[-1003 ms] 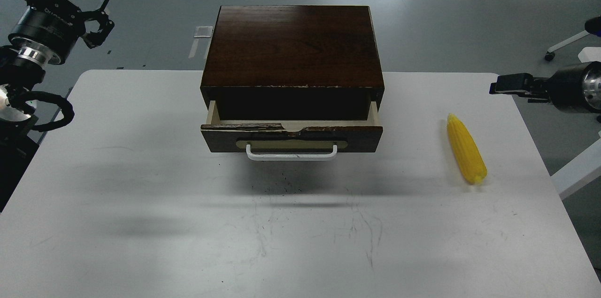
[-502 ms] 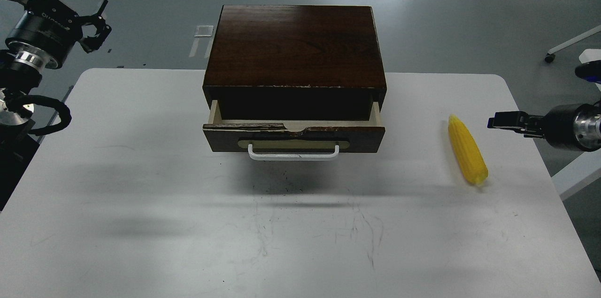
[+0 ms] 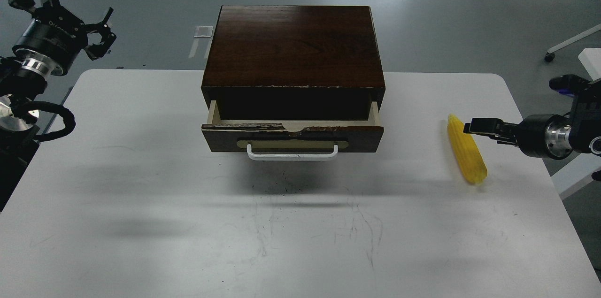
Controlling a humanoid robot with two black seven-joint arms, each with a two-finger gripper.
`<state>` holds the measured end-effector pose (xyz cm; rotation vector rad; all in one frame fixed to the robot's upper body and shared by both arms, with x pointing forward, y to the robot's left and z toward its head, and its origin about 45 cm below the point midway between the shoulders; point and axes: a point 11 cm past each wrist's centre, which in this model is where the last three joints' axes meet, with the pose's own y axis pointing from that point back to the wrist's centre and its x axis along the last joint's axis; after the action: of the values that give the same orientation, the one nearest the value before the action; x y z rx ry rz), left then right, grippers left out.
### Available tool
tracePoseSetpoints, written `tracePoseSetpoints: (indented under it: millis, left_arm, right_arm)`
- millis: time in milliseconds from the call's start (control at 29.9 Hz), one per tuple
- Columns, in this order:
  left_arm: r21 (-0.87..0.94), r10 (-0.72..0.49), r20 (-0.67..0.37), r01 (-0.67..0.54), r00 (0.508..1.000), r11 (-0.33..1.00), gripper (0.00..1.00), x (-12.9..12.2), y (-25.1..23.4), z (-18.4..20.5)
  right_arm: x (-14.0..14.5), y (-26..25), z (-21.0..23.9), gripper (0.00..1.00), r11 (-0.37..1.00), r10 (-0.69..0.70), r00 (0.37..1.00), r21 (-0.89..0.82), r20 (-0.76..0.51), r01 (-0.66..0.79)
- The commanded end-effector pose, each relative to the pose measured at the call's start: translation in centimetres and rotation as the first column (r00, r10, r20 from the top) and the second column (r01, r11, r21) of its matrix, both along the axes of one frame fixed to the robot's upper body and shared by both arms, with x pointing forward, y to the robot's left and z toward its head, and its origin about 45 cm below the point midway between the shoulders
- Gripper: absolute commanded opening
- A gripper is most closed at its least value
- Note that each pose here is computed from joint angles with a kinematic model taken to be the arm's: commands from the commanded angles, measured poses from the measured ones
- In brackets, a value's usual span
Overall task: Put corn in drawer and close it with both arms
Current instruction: 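Close the right gripper around the yellow corn cob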
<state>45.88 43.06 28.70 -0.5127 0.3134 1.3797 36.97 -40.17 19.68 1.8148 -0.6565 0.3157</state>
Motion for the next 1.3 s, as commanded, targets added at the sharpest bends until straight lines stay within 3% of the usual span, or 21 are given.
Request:
tracePoseSetpoints:
  millis: [0,736,869,1204,1271]
  left_arm:
    - [0.002,0.004,-0.008,-0.004,1.0,1.0,0.98,-0.2,0.2,-0.3]
    - [-0.001,0.009,-0.021,-0.009,1.0,1.0,0.98,-0.6,0.3,-1.1]
    - [0.0,0.014,-0.022,-0.014,1.0,1.0,0.98,-0.6,0.5,-1.2]
    - [0.001,0.011,-0.022,-0.011,1.0,1.0,0.98,-0.5,0.4,-1.2]
    - [0.001,0.012,-0.023,-0.012,1.0,1.0,0.98,-0.6,0.4,-1.3]
  right_arm:
    - [0.2,0.9,-1.4,0.95,1.0,0.012,1.0,-0.001,-0.019,-0.012]
    - [-0.3,0.9,-4.8,0.82,0.999,0.021,0.999,-0.036,-0.049,-0.022]
    - [-0.4,0.8,-4.9,0.67,0.999,0.023,0.998,-0.036,-0.052,-0.024]
    - [-0.6,0.5,-5.4,0.55,0.999,0.017,0.998,-0.041,-0.058,-0.02]
    - [-0.7,0.5,-5.4,0.49,0.999,0.018,0.998,-0.041,-0.06,-0.02]
